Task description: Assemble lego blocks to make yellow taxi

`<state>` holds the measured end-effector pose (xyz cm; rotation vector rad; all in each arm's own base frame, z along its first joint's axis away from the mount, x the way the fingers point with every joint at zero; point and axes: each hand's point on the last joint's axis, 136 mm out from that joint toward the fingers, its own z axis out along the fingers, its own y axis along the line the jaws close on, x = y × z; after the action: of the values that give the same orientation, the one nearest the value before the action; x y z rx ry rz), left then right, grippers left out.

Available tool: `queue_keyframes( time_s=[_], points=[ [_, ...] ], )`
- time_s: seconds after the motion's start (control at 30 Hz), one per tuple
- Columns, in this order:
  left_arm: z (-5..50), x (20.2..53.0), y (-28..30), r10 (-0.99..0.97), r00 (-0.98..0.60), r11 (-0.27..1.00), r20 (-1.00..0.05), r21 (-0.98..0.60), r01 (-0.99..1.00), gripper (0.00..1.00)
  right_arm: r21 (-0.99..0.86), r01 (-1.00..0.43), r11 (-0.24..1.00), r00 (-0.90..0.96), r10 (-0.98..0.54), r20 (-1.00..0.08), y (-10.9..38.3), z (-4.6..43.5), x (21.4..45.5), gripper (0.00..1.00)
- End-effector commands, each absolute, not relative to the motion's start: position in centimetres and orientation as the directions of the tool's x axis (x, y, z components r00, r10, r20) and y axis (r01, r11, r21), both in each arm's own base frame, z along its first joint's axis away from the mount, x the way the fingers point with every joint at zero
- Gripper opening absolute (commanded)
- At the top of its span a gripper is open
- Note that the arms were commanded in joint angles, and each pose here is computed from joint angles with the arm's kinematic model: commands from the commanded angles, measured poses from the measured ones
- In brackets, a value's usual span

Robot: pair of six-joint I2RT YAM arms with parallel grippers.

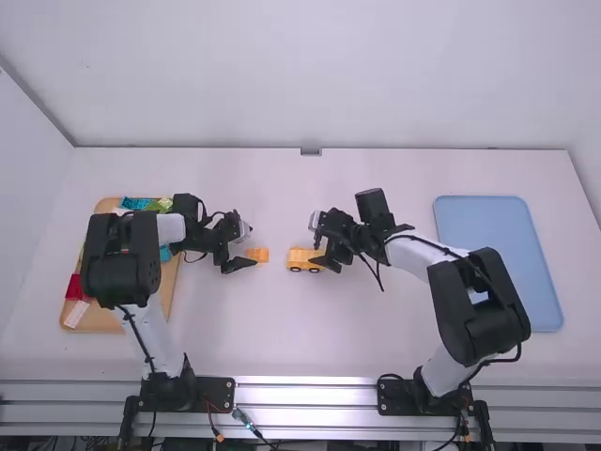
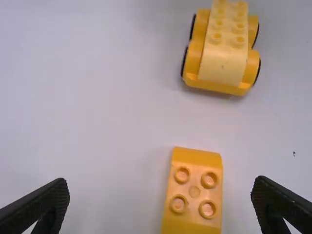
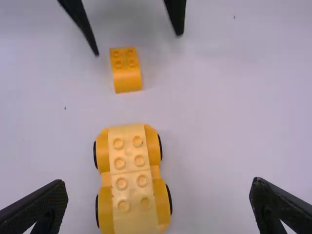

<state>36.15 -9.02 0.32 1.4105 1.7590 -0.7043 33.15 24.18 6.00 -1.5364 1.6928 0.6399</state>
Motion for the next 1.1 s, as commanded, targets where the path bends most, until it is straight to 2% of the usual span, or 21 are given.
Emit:
queue_keyframes(
  time_s=[0.0,0.07,0.17,0.5,0.67,0.87,1.07],
  points=[
    [0.0,36.2,-9.5,0.519,-0.072,0.207,-0.851,0.044,0.977,0.96,-0.041,-0.992,0.118,-0.031,-0.548,-0.836,24.5,5.3,32.3,0.99],
    [-0.3,36.0,-9.5,0.525,-0.051,0.188,-0.850,0.057,0.981,0.92,-0.033,-0.993,0.113,-0.033,-0.537,-0.843,24.5,5.2,32.3,0.99],
    [-0.8,35.7,-9.5,0.537,-0.036,0.172,-0.843,0.068,0.983,0.66,-0.021,-0.994,0.111,-0.042,-0.535,-0.844,24.5,4.4,32.4,0.99],
    [-2.3,35.7,-9.8,0.534,-0.038,0.164,-0.845,0.059,0.985,0.59,-0.010,-0.996,0.092,-0.040,-0.525,-0.850,25.0,3.8,32.1,0.99],
    [-2.5,35.8,-9.7,0.529,-0.035,0.167,-0.848,0.064,0.984,0.42,-0.004,-0.995,0.098,-0.048,-0.524,-0.850,25.0,3.8,32.1,0.99],
    [-2.5,36.0,-9.9,0.531,-0.020,0.160,-0.847,0.077,0.984,0.38,-0.005,-0.996,0.092,-0.044,-0.525,-0.850,25.2,3.8,32.0,0.99],
    [-2.4,36.2,-9.9,0.532,-0.006,0.160,-0.846,0.093,0.983,0.24,0.001,-0.995,0.101,-0.055,-0.528,-0.847,24.9,3.7,32.1,0.99]
  ],
)
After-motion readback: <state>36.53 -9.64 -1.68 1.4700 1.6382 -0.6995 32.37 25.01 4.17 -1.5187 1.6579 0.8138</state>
